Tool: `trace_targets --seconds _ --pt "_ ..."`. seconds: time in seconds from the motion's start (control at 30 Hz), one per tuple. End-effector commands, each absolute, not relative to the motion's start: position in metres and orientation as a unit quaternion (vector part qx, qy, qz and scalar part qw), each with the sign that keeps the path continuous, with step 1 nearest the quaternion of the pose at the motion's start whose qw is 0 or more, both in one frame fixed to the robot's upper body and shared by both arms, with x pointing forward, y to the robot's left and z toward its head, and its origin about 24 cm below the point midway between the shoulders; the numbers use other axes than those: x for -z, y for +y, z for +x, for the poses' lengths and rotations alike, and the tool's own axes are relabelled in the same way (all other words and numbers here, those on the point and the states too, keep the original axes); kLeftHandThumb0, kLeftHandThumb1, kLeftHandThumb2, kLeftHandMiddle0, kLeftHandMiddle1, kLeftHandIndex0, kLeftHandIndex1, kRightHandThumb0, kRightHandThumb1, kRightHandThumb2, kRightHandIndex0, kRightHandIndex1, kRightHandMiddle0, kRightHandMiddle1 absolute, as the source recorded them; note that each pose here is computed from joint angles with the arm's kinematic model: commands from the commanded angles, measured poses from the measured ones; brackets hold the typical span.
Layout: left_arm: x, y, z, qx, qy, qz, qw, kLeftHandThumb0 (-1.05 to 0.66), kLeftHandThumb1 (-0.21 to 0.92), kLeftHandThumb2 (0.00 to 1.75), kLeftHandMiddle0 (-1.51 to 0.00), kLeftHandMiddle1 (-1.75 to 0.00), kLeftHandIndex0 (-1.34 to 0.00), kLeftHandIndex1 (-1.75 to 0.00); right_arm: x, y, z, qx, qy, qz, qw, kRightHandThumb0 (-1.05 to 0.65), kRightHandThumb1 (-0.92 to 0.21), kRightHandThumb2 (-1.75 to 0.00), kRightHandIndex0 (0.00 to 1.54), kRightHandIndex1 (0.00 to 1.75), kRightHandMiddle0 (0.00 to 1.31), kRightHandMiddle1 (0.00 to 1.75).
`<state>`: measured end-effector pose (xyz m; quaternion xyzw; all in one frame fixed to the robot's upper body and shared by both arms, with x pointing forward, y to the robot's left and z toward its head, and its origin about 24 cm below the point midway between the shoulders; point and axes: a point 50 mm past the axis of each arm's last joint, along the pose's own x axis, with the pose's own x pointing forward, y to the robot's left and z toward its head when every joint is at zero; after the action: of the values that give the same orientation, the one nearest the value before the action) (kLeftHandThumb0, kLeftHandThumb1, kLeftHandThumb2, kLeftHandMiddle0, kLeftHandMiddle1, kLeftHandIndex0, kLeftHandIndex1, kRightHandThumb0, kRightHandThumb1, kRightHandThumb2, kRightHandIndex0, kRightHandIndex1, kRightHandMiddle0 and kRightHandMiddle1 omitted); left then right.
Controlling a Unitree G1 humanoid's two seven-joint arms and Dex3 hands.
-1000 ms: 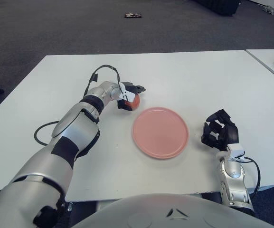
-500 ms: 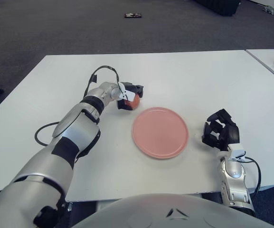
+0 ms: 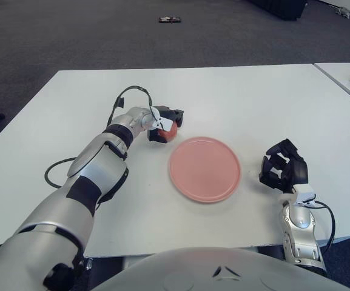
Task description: Put the apple into the plate.
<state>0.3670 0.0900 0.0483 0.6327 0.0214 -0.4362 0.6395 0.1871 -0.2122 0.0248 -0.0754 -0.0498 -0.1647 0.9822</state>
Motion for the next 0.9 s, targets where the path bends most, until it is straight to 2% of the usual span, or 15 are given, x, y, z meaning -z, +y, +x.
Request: trace_targets --seconds 0.0,0.13,0.17,0.27,0.33,0.47,0.67,0.87 --pt "-0.0327 0.1063 0.3612 0.443 0.073 0.628 0.635 -0.40 0.00 1.44 -0.76 -1.75 -0.51 -1.75 -0.0293 -0.2131 0.1876 0.169 -0.061 -0.070 0.981 -0.45 -0.40 -1.23 0.93 1.75 0.55 1.75" --pt "-0.0317 0.1073 0.3620 0.434 0.085 0.621 0.647 -0.38 0.02 1.44 -0.90 -1.75 -0.57 -1.75 -0.0297 -0.2137 0.1873 0.170 -0.062 -0.069 0.981 -0.45 -0.40 -1.23 0.91 1.75 0.54 1.75" --pt "-0.0317 0.1074 0.3621 0.433 0.085 0.621 0.648 -0.43 0.09 1.44 -0.93 -1.75 -0.61 -1.75 -0.0298 -0.2138 0.1873 0.170 -0.061 -0.069 0.981 -0.45 -0.40 -1.23 0.91 1.75 0.54 1.75" --pt "-0.0316 0.1075 0.3625 0.427 0.085 0.621 0.651 -0.48 0.18 1.43 -0.97 -1.75 -0.66 -1.75 -0.0300 -0.2141 0.1873 0.170 -0.061 -0.070 0.981 -0.45 -0.40 -1.22 0.90 1.75 0.54 1.75" --pt "-0.0315 0.1074 0.3628 0.424 0.086 0.621 0.654 -0.25 0.09 1.55 -0.93 -1.72 -0.63 -1.75 -0.0301 -0.2144 0.1874 0.171 -0.060 -0.070 0.981 -0.45 -0.40 -1.22 0.90 1.75 0.54 1.75" --pt "-0.0313 0.1074 0.3632 0.418 0.088 0.616 0.661 -0.06 -0.02 1.68 -0.92 -1.68 -0.64 -1.75 -0.0303 -0.2150 0.1876 0.172 -0.059 -0.073 0.981 -0.45 -0.40 -1.22 0.89 1.75 0.54 1.75" --pt "-0.0308 0.1078 0.3632 0.410 0.087 0.603 0.679 -0.01 -0.09 1.74 -0.96 -1.63 -0.69 -1.75 -0.0309 -0.2152 0.1877 0.171 -0.062 -0.071 0.981 -0.45 -0.40 -1.22 0.89 1.75 0.54 1.75" --pt "-0.0305 0.1080 0.3627 0.403 0.086 0.576 0.706 0.00 -0.11 1.75 -0.98 -1.59 -0.71 -1.75 -0.0313 -0.2155 0.1878 0.171 -0.064 -0.070 0.981 -0.45 -0.41 -1.21 0.91 1.75 0.54 1.75"
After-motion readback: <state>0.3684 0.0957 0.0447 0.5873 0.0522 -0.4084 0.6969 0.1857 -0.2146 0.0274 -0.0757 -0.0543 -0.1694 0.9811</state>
